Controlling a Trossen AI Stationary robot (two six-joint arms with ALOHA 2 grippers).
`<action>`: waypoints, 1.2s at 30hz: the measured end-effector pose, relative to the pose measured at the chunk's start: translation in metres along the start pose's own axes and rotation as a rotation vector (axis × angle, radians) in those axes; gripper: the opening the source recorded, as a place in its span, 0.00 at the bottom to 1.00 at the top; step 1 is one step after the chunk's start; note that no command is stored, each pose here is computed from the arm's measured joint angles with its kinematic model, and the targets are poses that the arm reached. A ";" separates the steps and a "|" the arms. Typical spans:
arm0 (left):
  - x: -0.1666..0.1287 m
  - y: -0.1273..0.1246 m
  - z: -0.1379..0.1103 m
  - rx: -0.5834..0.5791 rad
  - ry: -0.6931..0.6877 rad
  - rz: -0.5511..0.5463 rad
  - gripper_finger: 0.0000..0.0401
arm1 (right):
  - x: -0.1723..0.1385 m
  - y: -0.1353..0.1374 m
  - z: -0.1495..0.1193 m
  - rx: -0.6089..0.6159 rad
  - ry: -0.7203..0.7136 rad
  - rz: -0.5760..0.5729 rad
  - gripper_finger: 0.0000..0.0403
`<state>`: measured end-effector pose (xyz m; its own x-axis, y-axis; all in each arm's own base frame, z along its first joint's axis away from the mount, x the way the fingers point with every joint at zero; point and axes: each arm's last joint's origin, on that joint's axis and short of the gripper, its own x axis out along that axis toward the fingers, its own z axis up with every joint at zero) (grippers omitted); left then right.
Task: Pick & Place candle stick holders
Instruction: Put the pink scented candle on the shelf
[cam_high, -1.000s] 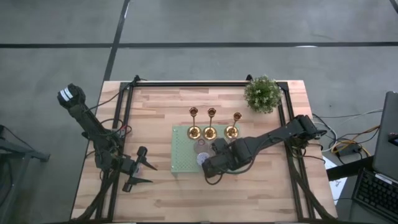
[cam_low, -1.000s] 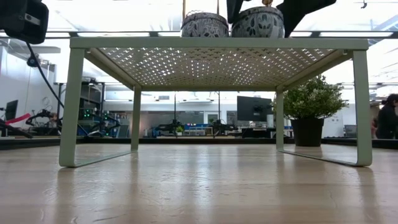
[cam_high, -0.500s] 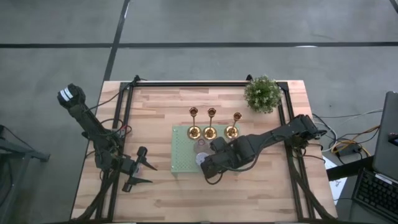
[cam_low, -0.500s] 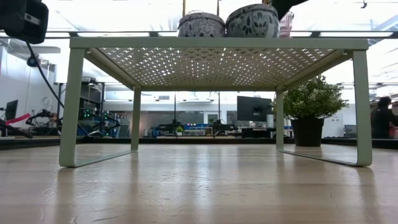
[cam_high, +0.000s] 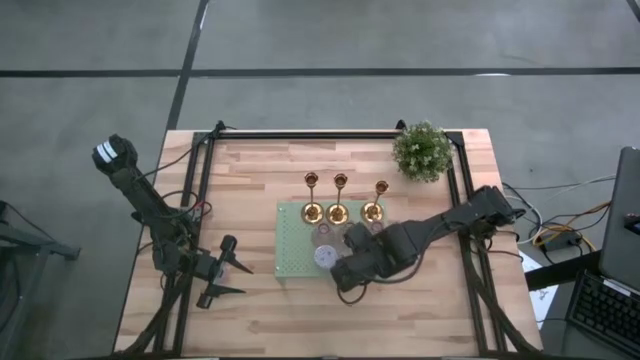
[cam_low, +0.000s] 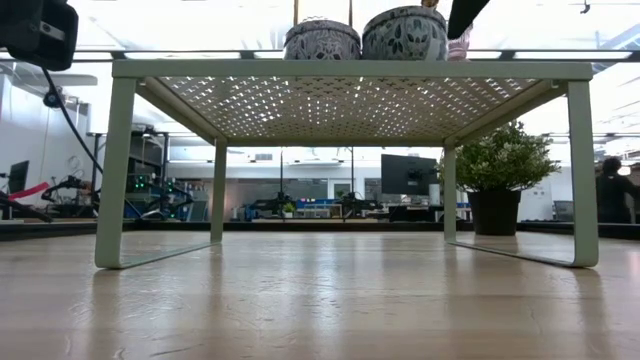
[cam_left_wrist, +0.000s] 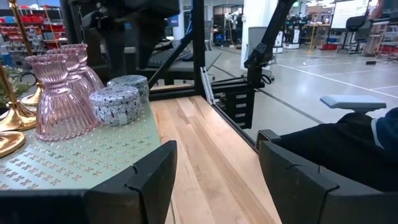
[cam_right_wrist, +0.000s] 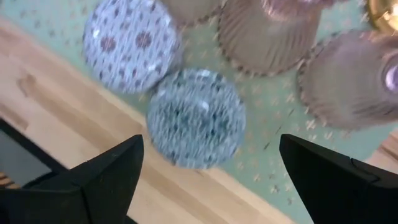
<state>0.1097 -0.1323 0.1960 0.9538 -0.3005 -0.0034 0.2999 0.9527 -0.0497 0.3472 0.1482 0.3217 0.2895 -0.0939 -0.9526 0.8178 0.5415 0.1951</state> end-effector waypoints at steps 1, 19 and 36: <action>0.000 0.000 0.000 0.000 0.000 0.000 0.58 | -0.001 0.000 -0.003 -0.008 0.002 0.001 0.91; 0.000 0.000 0.000 0.000 0.000 -0.001 0.58 | 0.002 0.014 -0.090 -0.348 -0.171 0.026 0.71; 0.001 -0.001 0.009 -0.069 -0.048 -0.009 0.58 | 0.028 0.021 -0.187 -0.788 -0.394 0.030 0.02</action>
<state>0.1105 -0.1337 0.2050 0.9514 -0.3048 0.0453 0.3080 0.9440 -0.1183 0.2795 0.3130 0.2559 0.5748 -0.2726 -0.7716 0.2680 0.9536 -0.1373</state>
